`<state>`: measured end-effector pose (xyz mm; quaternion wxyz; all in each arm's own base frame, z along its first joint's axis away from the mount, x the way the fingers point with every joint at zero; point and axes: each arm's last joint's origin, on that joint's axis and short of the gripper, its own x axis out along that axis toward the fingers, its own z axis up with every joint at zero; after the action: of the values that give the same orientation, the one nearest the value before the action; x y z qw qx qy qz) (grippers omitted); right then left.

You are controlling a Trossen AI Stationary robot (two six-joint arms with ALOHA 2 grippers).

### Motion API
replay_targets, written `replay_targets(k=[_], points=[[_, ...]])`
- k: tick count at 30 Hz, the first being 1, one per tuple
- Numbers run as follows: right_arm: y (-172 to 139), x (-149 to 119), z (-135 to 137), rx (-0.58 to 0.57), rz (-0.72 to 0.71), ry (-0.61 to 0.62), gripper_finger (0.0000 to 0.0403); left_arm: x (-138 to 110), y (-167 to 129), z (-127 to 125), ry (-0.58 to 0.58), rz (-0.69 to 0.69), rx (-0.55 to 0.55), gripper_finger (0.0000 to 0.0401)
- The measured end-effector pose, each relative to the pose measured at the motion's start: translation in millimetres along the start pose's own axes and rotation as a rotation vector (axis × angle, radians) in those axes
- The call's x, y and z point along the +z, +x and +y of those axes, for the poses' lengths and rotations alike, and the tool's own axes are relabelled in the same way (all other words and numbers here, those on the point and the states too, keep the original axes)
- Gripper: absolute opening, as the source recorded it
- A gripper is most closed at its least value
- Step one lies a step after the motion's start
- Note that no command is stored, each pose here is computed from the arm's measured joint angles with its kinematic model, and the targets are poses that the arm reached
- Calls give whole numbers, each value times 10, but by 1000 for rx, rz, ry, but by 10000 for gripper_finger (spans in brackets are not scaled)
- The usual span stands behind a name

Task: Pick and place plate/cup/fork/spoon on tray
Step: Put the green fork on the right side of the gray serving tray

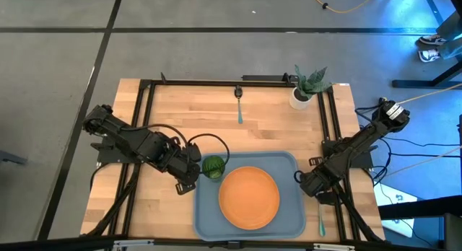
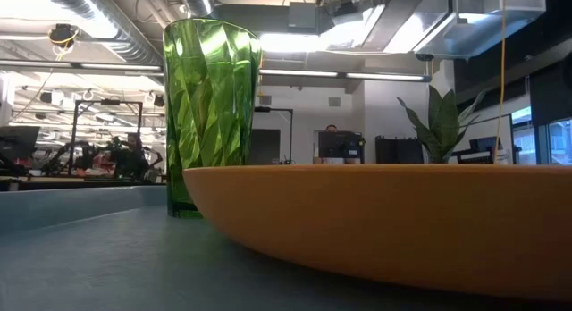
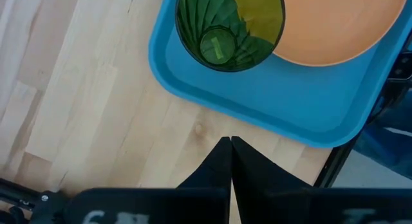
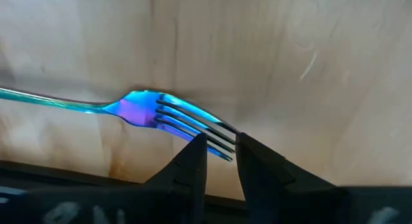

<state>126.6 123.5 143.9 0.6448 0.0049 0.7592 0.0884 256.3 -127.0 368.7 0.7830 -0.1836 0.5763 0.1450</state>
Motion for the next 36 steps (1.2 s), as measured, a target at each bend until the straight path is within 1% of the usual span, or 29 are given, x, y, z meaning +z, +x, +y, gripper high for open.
replay_targets(k=[6, 10, 12, 18, 24, 30, 32, 36], points=[[9, 5, 1, 6, -8, -54, 88, 0, 0, 0, 0, 0, -1, 0], [9, 16, 12, 20, -17, -64, 84, 0, 0, -1, -1, 0, -1, 0], [9, 17, 13, 23, -17, -53, 72, 0, 0, -1, -1, 0, -1, 0], [2, 25, 25, 60, -8, -54, 11, 0, 0, -1, -1, 0, -1, 0], [0, 27, 31, 79, -1, -41, 6, 0, 0, -1, -1, 0, -1, 0], [-12, 43, 3, 105, 21, 27, 2, 0, 0, -1, -1, 0, -1, 0], [-43, 65, -8, 116, 26, 43, 1, 0, 0, -1, -1, 0, -1, 0], [-152, 137, -12, 128, -13, 49, 0, 1, -1, -1, -1, -1, -1, 0]])
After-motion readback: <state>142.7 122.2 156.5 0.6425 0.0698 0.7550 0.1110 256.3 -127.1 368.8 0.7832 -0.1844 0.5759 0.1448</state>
